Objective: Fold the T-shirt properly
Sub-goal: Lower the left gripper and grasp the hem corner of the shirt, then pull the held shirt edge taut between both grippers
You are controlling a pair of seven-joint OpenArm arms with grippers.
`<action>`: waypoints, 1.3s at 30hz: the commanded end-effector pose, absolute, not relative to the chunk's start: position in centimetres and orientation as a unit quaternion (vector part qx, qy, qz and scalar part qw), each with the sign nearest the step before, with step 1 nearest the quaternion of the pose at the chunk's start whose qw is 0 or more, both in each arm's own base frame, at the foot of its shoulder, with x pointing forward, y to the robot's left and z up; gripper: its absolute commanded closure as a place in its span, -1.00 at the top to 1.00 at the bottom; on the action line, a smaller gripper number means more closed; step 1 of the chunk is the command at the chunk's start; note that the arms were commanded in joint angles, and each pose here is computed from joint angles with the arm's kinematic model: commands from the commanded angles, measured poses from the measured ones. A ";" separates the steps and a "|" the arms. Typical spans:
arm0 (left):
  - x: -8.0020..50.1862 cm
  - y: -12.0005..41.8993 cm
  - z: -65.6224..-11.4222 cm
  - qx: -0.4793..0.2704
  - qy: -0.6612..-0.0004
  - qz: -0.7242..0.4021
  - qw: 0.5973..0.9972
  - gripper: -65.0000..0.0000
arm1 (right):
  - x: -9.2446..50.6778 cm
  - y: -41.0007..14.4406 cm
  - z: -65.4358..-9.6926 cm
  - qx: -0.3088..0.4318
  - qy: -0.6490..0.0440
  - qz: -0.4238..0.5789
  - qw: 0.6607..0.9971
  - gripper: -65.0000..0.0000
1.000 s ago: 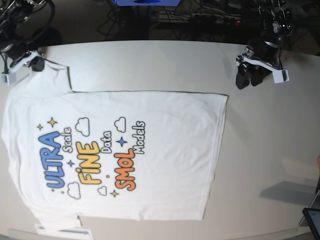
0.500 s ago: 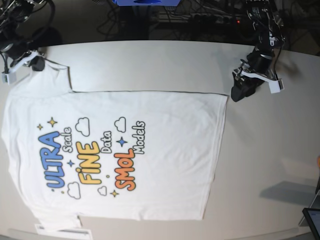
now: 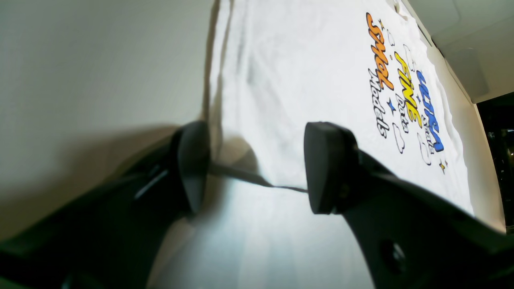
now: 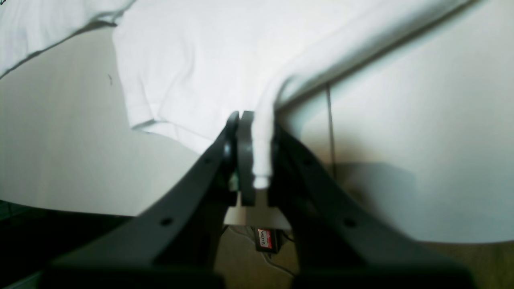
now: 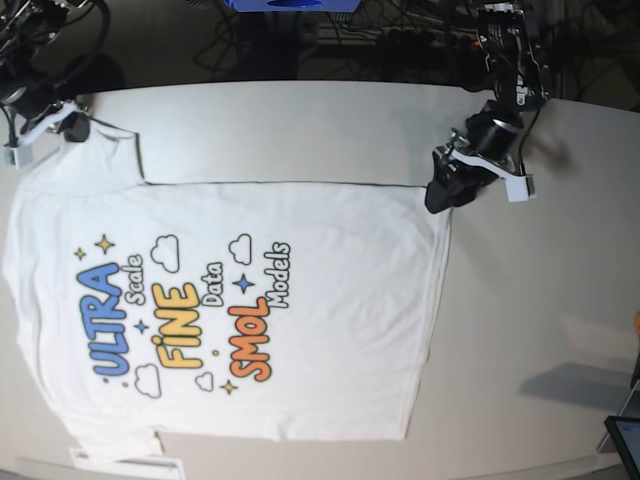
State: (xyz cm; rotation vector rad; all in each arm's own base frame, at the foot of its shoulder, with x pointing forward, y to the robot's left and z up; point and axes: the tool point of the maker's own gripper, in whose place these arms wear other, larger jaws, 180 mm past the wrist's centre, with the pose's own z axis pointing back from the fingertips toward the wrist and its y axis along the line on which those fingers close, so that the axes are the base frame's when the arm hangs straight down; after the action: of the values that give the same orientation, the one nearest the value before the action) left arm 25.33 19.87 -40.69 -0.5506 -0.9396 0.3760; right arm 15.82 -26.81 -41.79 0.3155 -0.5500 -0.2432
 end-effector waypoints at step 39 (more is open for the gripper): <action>22.6 18.2 -44.0 -0.253 -0.373 0.192 0.872 -0.16 | 14.3 -27.0 -42.7 0.142 -0.230 -0.114 0.956 -1.00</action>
State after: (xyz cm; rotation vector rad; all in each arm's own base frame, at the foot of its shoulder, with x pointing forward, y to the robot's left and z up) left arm 24.43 17.92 -41.61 -0.5799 -0.9043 0.3777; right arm 15.77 -26.72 -41.84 0.3180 -0.5479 -0.2442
